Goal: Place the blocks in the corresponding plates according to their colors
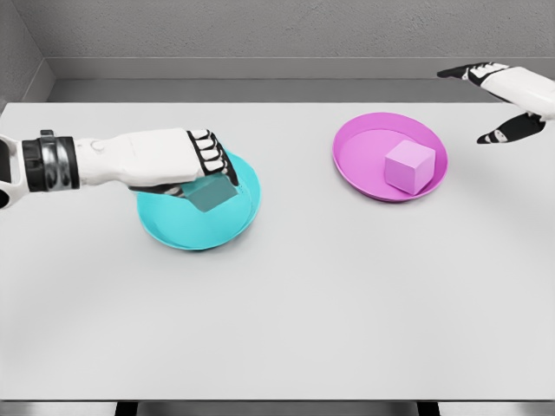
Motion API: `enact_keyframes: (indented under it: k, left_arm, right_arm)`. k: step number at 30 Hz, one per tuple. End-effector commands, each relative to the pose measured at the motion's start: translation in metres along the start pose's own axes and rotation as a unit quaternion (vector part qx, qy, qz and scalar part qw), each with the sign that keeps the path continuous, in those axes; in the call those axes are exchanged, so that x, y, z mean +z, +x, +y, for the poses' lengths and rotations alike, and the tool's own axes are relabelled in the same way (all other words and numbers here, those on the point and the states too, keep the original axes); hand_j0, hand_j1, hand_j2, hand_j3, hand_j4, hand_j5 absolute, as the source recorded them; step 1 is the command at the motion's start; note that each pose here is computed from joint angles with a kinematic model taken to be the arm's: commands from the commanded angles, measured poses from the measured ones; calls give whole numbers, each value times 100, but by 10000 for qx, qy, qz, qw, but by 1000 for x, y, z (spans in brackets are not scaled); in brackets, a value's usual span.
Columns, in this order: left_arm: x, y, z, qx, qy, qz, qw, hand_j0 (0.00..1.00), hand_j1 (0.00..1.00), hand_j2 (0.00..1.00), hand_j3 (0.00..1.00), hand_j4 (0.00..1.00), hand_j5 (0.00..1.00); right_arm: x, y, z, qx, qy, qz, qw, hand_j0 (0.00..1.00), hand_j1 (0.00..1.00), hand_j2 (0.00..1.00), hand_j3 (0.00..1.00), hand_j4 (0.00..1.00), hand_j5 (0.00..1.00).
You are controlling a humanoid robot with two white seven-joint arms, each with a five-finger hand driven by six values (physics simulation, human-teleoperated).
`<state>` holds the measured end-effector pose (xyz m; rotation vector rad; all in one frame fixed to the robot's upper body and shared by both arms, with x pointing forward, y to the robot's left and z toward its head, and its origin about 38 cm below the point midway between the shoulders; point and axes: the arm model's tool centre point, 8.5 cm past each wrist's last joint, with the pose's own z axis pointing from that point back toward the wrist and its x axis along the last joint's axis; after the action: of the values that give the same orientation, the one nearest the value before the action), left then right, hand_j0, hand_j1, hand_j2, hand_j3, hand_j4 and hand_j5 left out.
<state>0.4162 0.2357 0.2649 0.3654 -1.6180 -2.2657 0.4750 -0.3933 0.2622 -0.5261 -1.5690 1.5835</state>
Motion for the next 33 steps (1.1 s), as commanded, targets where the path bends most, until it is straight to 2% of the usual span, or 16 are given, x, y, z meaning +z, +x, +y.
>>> enact_keyframes:
  k: [1, 4, 6, 7, 8, 9, 10, 13, 15, 20, 22, 24, 26, 27, 30, 33]
  left_arm:
    - [12, -27, -13, 366, -29, 386, 9986, 35, 35, 35, 35, 35, 35]
    - [10, -35, -24, 522, -121, 489, 9974, 35, 35, 35, 35, 35, 35]
    - [5, -33, -26, 483, -145, 469, 9976, 37, 37, 37, 37, 37, 37]
    - [1, -31, -32, 477, -250, 437, 9976, 40, 40, 40, 40, 40, 40]
    - [-4, -31, -34, 505, -258, 417, 9975, 47, 47, 47, 47, 47, 47]
    - [-2, -36, -39, 583, -285, 482, 9967, 62, 62, 62, 62, 62, 62]
    - [-3, -38, -41, 638, -282, 511, 9963, 72, 72, 72, 72, 72, 72]
    - [-3, -38, -42, 669, -258, 511, 9961, 91, 91, 91, 91, 91, 91]
    - [-3, -39, -42, 690, -238, 508, 9960, 99, 99, 99, 99, 99, 99]
    - [-4, -38, -39, 691, -183, 499, 9962, 100, 100, 100, 100, 100, 100]
    - [18, -47, -33, 771, -27, 682, 9947, 100, 100, 100, 100, 100, 100]
    - [48, -54, -35, 1605, 458, 624, 9840, 100, 100, 100, 100, 100, 100]
    - [81, -79, -63, 2073, 367, 1167, 9706, 100, 100, 100, 100, 100, 100]
    - [90, -88, -74, 2224, 330, 1369, 9647, 100, 100, 100, 100, 100, 100]
    - [103, -99, -89, 2438, 277, 1644, 9554, 100, 100, 100, 100, 100, 100]
    - [102, -100, -94, 2492, 271, 1673, 9535, 100, 100, 100, 100, 100, 100]
  right_arm:
    - [-1, 4, -4, 32, -44, -58, 10000, 100, 100, 100, 100, 100, 100]
    - [-3, 14, -9, 155, -80, -186, 9997, 99, 99, 99, 99, 99, 99]
    - [-3, 15, -6, 151, -66, -197, 9997, 99, 99, 99, 99, 99, 99]
    - [-2, 14, -6, 151, -58, -189, 9997, 100, 100, 100, 100, 100, 100]
    - [3, 11, -9, 200, -41, -123, 9997, 100, 100, 100, 100, 100, 100]
    - [8, 9, -12, 236, -30, -74, 9997, 100, 100, 100, 100, 100, 100]
    - [8, 9, -13, 246, -36, -70, 9997, 100, 100, 100, 100, 100, 100]
    - [7, 14, -15, 319, -46, -139, 9994, 100, 100, 100, 100, 100, 100]
    - [7, 17, -9, 314, -2, -173, 9994, 100, 100, 100, 100, 100, 100]
    - [13, 16, -13, 409, 34, -137, 9991, 100, 100, 100, 100, 100, 100]
    - [13, 19, -15, 446, 15, -172, 9989, 100, 100, 100, 100, 100, 100]
    - [22, 16, -20, 548, 78, -84, 9984, 100, 100, 100, 100, 100, 100]
    - [24, 15, -17, 533, 112, -67, 9985, 100, 100, 100, 100, 100, 100]
    - [24, 15, -17, 533, 112, -67, 9985, 100, 100, 100, 100, 100, 100]
    - [30, 11, -16, 564, 178, 11, 9982, 100, 100, 100, 100, 100, 100]
    - [32, 10, -16, 573, 192, 29, 9982, 100, 100, 100, 100, 100, 100]
